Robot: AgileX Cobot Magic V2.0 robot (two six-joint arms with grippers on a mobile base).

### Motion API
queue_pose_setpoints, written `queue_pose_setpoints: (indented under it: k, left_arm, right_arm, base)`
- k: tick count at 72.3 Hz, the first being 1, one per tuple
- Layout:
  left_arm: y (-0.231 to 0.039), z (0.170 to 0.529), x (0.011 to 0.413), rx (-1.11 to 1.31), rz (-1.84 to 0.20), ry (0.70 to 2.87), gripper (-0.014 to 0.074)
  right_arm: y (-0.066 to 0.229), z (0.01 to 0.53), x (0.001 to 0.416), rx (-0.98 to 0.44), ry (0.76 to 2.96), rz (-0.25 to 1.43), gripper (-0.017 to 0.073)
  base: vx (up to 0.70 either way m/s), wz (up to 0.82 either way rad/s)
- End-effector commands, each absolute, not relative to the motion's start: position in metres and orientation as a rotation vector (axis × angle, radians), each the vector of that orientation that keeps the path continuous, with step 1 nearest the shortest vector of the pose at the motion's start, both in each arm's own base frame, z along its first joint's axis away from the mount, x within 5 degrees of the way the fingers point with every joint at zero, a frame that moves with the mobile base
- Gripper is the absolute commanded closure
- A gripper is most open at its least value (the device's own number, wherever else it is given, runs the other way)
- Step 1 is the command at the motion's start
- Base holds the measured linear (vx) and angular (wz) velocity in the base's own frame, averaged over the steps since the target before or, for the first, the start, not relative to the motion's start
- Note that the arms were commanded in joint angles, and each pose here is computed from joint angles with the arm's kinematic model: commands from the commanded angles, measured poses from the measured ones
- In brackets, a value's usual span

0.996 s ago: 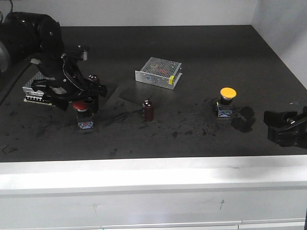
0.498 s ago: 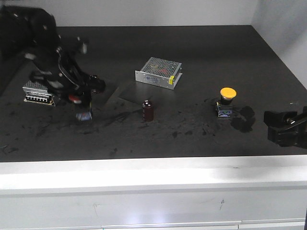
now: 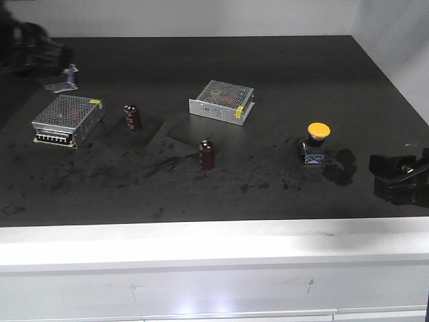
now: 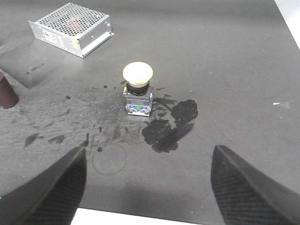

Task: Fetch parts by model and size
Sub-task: 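Lift the red-capped switch with the left gripper and retract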

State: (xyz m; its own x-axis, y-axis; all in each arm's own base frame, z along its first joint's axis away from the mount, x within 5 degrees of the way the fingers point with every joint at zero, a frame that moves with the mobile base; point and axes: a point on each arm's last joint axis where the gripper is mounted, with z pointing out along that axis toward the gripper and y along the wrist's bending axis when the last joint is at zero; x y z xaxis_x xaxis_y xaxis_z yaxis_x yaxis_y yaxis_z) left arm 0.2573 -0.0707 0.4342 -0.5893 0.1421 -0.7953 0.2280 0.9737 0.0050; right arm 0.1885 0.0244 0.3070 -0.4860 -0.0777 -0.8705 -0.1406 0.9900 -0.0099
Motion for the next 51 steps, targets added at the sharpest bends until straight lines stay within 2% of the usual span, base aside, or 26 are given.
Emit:
queue_pose_setpoints:
  k: [1,12,30,38,51]
  left_arm:
    - [-0.06,0.453,0.217,0.238,-0.158,1.971,0.06]
    - [-0.043,0.429,0.16,0.234,-0.163,1.866,0.06]
    - [-0.021,0.369,0.084,0.228,-0.169,1.835,0.06]
    - [-0.016,0.344,0.067,0.23,-0.162,1.884,0.06]
    - [-0.012,0.323,0.057,0.239,-0.143,2.003,0.06]
  right_arm:
    - [0.025,0.324,0.192,-0.158,1.972,0.073,0.006]
    - [0.025,0.325,0.192,-0.156,1.958,0.073,0.0071]
    - [0.025,0.331,0.195,-0.149,1.885,0.073,0.0074]
    - [0.026,0.332,0.195,-0.129,1.875,0.09,0.0074]
    - [0.025,0.331,0.195,-0.144,1.896,0.077,0.0074]
  base:
    - [0.0,0.0]
    - [0.0,0.0]
    - [0.0,0.0]
    - [0.0,0.0]
    - [0.0,0.0]
